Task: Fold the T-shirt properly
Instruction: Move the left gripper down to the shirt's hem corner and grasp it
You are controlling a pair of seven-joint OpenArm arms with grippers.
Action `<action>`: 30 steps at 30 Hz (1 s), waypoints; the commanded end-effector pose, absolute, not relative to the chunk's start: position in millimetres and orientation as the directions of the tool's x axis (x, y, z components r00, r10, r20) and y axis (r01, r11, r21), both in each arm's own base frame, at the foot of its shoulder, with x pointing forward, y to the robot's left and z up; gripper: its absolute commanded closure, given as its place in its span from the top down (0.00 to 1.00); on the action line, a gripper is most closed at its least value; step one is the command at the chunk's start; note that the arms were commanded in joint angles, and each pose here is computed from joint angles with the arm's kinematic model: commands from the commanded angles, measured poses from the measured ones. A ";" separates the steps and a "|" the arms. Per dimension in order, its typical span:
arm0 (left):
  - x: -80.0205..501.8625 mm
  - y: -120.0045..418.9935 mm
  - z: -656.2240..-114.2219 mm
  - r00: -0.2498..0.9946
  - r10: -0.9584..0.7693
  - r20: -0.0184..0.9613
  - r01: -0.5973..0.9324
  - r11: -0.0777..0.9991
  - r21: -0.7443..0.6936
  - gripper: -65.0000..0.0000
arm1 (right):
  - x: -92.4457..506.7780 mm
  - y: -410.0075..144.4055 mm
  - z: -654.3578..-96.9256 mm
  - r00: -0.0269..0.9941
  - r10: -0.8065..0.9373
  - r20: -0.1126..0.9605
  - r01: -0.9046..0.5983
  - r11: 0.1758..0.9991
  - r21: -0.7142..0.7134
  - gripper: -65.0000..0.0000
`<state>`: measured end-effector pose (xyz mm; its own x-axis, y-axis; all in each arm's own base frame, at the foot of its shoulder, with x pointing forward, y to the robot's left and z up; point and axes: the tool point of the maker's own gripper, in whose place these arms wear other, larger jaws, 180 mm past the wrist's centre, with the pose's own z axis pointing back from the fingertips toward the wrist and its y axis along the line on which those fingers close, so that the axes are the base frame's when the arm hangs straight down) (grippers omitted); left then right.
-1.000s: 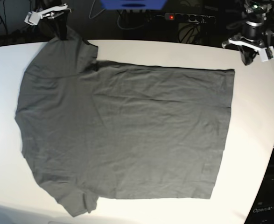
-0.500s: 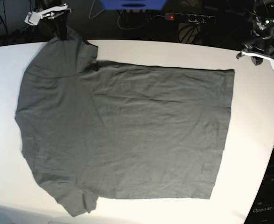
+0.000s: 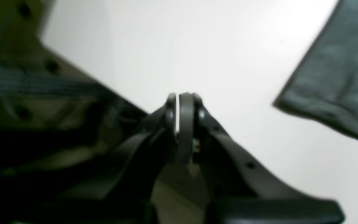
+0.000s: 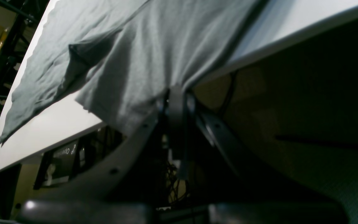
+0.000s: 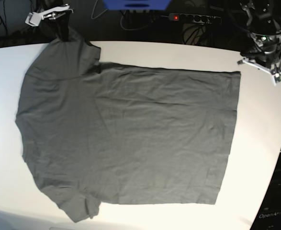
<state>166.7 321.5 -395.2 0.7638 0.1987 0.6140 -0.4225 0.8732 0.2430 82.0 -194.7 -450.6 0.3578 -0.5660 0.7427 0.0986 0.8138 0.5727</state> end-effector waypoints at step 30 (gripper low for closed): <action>190.4 309.0 -358.9 0.667 -0.003 0.745 -0.160 0.976 0.148 0.02 | 104.3 -212.1 -462.1 0.337 -0.563 0.754 0.111 0.820 0.562 0.00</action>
<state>185.6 308.1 -365.9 0.6884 0.0086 0.7253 -0.1649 0.9756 0.1449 92.4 -200.8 -475.8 0.4127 -0.5456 0.7293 0.1172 0.8259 0.5515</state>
